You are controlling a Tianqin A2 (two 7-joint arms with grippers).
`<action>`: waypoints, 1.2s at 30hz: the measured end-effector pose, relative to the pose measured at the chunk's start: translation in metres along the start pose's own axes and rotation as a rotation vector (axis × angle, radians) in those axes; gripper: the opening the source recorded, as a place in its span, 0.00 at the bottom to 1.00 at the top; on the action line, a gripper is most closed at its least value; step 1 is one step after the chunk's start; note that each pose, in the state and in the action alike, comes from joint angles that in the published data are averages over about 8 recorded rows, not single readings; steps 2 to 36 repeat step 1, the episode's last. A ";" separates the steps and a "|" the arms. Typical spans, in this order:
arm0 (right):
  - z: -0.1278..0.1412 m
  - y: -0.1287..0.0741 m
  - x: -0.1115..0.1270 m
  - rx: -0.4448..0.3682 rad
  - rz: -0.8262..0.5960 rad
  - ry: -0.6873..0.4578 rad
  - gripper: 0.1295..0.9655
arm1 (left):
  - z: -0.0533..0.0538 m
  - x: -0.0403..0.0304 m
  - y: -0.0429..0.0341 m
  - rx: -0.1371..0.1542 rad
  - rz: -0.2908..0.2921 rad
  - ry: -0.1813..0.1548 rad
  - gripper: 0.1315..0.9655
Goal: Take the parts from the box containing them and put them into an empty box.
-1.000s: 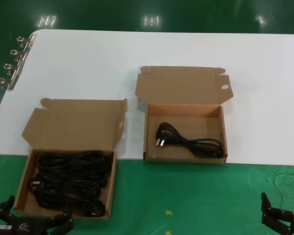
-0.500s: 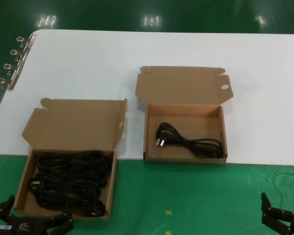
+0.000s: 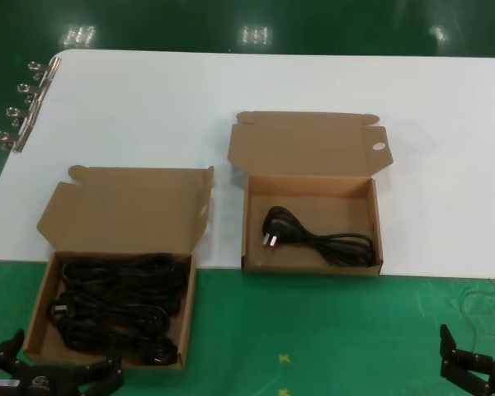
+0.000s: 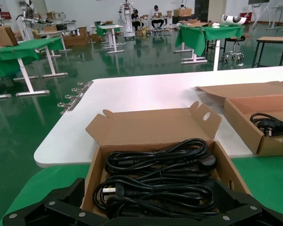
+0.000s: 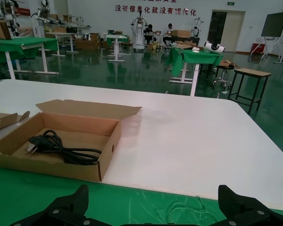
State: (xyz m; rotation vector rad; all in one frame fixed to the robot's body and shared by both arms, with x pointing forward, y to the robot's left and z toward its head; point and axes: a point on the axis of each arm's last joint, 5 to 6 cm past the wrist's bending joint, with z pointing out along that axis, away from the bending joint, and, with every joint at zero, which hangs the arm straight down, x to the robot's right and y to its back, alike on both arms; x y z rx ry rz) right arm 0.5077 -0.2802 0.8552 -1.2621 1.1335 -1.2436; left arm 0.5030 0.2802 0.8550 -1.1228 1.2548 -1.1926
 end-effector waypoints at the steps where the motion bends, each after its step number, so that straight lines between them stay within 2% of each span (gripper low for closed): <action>1: 0.000 0.000 0.000 0.000 0.000 0.000 1.00 | 0.000 0.0000 0.0000 0.000 0.000 0.000 1.00; 36: 0.000 0.000 0.000 0.000 0.000 0.000 1.00 | 0.000 0.0000 0.0000 0.000 0.000 0.000 1.00</action>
